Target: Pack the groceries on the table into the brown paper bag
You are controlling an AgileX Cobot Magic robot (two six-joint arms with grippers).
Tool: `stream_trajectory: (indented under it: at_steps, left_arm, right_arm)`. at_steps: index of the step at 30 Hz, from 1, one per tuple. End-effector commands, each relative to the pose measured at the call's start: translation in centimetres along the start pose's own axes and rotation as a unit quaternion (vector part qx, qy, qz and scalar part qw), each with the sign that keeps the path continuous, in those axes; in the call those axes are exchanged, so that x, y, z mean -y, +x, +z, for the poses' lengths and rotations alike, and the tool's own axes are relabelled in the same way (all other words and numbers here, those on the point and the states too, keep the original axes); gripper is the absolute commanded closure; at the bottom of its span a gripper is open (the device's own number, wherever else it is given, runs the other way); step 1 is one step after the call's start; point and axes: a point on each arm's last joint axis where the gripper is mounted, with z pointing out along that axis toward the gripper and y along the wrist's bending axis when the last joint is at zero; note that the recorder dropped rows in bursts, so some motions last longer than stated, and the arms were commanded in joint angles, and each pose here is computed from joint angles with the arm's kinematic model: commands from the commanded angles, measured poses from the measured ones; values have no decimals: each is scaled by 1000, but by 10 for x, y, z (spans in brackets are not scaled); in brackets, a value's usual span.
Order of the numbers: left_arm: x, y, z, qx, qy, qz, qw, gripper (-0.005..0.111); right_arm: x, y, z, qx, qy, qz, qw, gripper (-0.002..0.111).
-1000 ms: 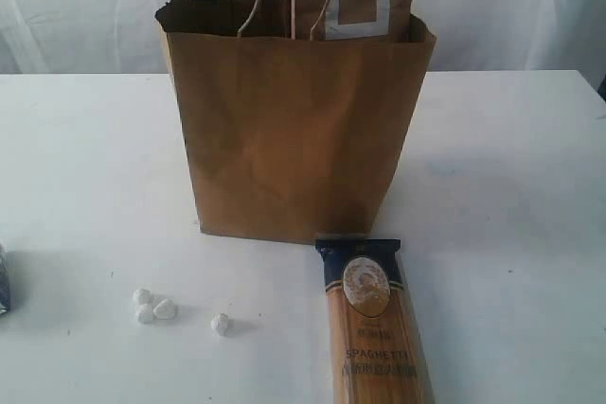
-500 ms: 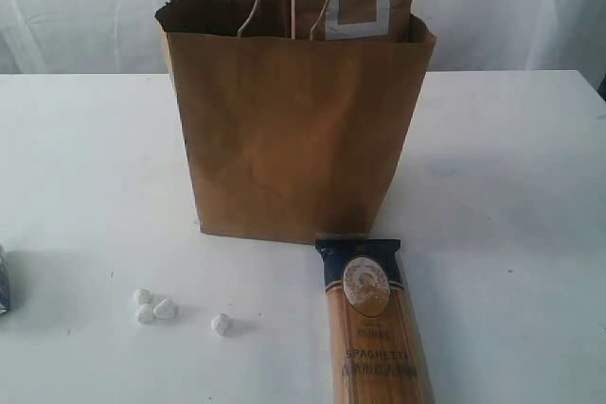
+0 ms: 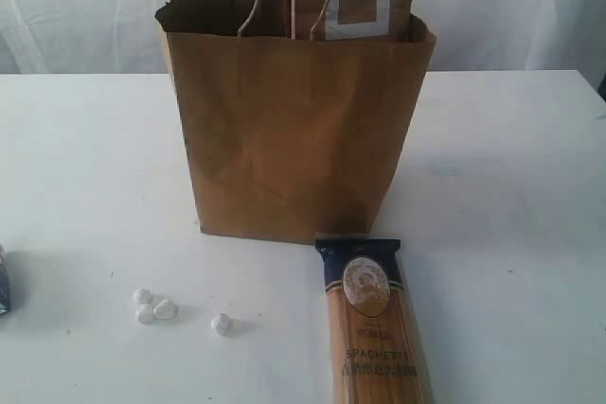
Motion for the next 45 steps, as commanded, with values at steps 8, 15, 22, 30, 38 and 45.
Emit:
stream_trajectory:
  at_steps: [8,15,22,30,38,45]
  left_arm:
    - [-66,66,-45,-297,-430,-91,848,107]
    - [-12,235,-136,-592,-401,-101,692,107]
    - [90,294,-210,-615,-376,-298,626,107]
    - [123,258,-236,-383,-530,-460,600,107]
    - [113,150,-249,-170,-482,-338,790,107]
    - [134,95,-281,-37,-512,-221,829,107]
  right_arm:
    - [0,0,0,3,2,1,1000,108]
    - [0,0,0,3,2,4,1000,108]
    - [0,0,0,3,2,5,1000,108]
    - [0,0,0,3,1,7,1000,108]
    - [0,0,0,3,1,7,1000,108]
    - [0,0,0,3,1,7,1000,108]
